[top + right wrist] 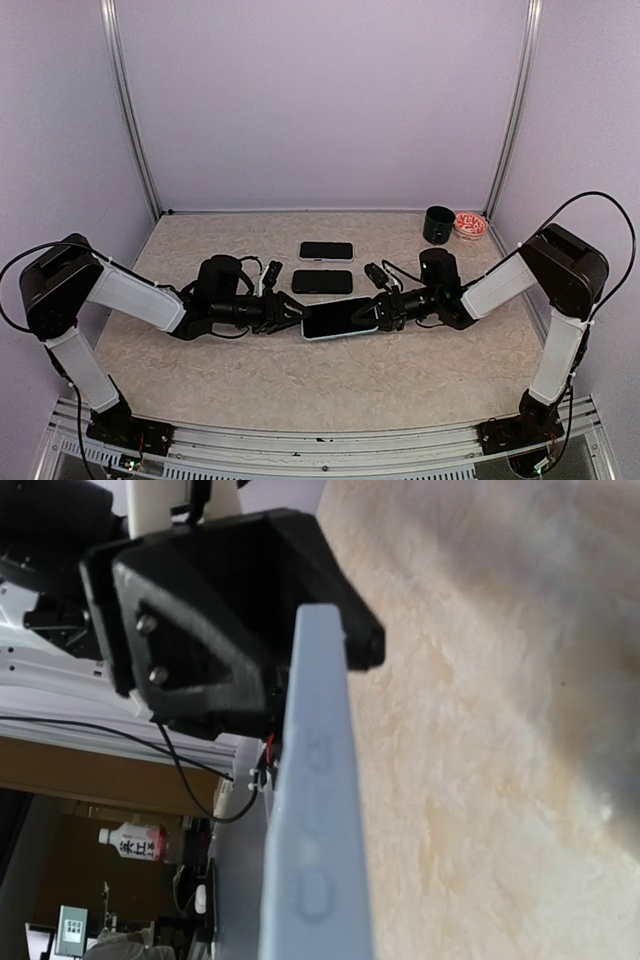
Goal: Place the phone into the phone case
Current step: Press the phone with the phone case, then place the phone with the phone case at the center of the board.
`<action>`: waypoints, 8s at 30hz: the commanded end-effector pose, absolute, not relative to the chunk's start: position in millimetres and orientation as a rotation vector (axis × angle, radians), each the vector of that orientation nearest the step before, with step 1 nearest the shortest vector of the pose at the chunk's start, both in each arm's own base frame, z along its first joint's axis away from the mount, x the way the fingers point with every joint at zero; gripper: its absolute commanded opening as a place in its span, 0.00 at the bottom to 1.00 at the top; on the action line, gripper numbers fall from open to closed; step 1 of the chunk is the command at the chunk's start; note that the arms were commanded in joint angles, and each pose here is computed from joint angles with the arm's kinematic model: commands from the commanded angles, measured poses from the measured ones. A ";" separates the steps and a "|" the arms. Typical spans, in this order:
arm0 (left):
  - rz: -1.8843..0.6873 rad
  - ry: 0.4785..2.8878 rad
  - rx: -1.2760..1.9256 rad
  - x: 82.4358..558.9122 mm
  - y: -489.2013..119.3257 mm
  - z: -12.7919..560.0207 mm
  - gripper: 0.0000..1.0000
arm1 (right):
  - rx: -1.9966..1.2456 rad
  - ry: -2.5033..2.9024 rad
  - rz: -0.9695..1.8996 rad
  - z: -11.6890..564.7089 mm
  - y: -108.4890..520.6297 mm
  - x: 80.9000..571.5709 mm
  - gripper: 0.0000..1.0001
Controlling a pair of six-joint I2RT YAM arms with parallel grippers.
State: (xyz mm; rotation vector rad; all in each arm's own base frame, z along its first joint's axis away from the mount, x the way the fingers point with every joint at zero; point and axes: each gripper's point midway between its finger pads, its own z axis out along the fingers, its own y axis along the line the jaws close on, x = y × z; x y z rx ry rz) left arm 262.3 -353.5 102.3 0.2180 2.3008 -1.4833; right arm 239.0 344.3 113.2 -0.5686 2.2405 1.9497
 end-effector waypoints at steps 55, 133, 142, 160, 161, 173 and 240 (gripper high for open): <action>-1.741 2.211 0.247 240.2 -371.4 120.8 0.38 | -0.620 2.092 1.854 148.8 335.6 253.2 0.02; -1.690 2.060 0.321 246.8 -353.6 161.1 0.00 | -0.632 2.125 1.941 144.0 338.1 235.4 0.40; -1.683 2.066 0.320 249.4 -352.1 160.9 0.00 | -0.632 2.141 1.913 141.7 333.1 238.0 0.27; -1.640 2.111 0.324 251.5 -356.7 153.8 0.00 | -0.635 2.177 1.805 141.7 333.1 249.0 0.26; -1.637 2.114 0.321 251.5 -356.5 152.7 0.00 | -0.639 2.165 1.815 144.8 333.5 248.7 0.28; -1.619 2.146 0.293 249.4 -350.6 141.6 0.00 | -0.631 2.131 1.844 152.3 333.9 248.0 0.34; -1.429 2.422 0.115 297.7 -336.9 12.3 0.19 | -0.544 2.325 1.673 79.0 366.2 304.4 0.49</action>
